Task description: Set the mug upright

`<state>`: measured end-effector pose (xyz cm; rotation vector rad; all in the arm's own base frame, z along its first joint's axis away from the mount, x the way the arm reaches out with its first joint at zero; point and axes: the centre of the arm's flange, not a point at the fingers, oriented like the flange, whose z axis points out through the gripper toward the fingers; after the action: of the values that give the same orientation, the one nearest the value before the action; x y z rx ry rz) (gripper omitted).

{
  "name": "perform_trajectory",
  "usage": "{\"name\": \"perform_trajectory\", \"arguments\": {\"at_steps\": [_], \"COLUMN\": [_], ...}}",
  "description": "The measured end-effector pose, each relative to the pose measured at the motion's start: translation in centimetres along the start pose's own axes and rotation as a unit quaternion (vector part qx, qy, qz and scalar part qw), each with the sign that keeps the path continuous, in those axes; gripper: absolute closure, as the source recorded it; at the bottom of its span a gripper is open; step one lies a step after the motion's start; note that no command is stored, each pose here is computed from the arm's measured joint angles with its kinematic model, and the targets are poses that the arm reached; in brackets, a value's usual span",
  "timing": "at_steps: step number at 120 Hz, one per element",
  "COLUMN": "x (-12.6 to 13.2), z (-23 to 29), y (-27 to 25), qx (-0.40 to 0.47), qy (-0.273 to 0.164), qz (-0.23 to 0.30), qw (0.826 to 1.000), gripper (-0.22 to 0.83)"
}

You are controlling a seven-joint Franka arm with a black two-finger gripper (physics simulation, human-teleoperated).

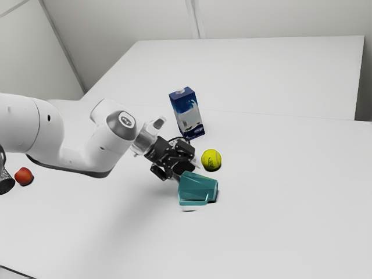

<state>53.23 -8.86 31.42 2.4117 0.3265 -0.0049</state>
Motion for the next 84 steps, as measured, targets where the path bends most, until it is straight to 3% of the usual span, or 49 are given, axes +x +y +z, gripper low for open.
{"name": "perform_trajectory", "arguments": {"at_steps": [38,62,84], "x": [-0.6,-0.7,-0.9], "z": [1.2,1.0,0.1], "y": [0.3,0.7,1.9], "qx": [-0.012,-0.023,-0.032], "qy": [0.002,-0.001,-0.001], "qz": [0.024,0.036,0.056], "qw": [1.000,0.999,0.998], "gripper": [0.02,0.50,0.69]}}
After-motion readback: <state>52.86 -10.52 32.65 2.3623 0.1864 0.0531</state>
